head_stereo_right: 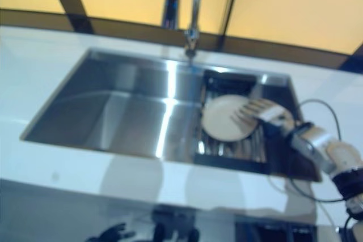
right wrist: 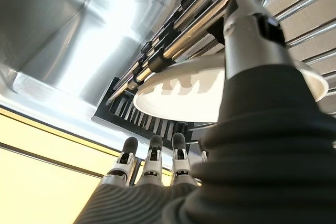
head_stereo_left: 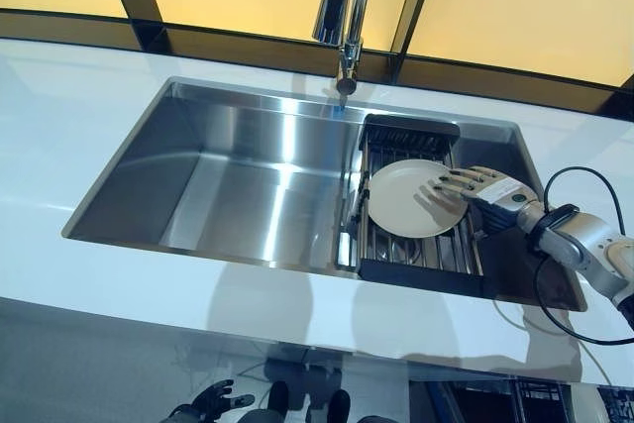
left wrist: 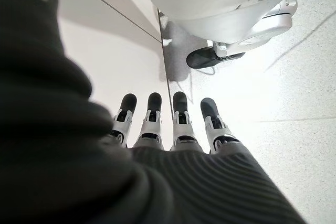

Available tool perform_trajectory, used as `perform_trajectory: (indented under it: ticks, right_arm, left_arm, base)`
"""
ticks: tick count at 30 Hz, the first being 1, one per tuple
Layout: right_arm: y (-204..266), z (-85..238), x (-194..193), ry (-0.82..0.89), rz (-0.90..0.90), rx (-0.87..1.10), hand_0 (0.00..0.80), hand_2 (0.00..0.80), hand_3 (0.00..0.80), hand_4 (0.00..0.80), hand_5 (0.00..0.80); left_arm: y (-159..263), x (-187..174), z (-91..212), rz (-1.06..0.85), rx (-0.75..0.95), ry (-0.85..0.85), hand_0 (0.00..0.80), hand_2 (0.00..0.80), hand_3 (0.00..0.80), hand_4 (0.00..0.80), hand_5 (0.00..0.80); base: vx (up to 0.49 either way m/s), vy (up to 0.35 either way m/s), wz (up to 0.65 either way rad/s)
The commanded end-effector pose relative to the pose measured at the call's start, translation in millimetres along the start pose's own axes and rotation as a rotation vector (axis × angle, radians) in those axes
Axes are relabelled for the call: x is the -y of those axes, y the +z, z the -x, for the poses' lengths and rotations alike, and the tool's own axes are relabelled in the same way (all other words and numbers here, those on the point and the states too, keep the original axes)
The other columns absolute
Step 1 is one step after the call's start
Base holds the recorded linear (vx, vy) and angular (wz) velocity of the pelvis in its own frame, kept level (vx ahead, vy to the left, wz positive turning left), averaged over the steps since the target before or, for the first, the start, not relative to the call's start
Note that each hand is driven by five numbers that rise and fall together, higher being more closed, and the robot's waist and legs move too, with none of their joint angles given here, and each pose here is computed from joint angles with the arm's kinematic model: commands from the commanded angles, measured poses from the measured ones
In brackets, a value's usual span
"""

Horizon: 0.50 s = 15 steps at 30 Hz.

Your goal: Take plates into dishwasher

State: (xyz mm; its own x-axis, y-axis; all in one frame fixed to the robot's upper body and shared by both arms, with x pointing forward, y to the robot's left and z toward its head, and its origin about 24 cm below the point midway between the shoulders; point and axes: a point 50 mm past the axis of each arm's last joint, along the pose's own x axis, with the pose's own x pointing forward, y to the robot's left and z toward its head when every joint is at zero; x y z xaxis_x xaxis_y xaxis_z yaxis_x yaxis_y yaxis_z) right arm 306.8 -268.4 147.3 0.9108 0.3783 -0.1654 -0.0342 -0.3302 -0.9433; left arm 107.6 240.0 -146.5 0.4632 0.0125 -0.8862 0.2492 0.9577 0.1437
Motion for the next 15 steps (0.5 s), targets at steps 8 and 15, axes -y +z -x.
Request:
perform_trajectory:
  ticks: [8, 15]
  right_arm:
    - [5.6, -5.9, 18.9, -0.072, -0.032, -0.011, 0.0, 0.0, 0.0, 0.0, 0.0]
    - [10.8, -12.1, 18.6, -0.065, -0.026, -0.011, 0.0, 0.0, 0.0, 0.0, 0.0]
  left_arm:
    - [2.3, 5.6, -3.6, 0.022, 0.003, -0.002, 0.0, 0.0, 0.0, 0.0, 0.0]
    - [3.9, 6.9, -4.4, 0.025, 0.003, -0.004, 0.0, 0.0, 0.0, 0.0, 0.0]
  base:
    - [0.0, 0.0, 0.0]
    - [0.0, 0.0, 0.0]
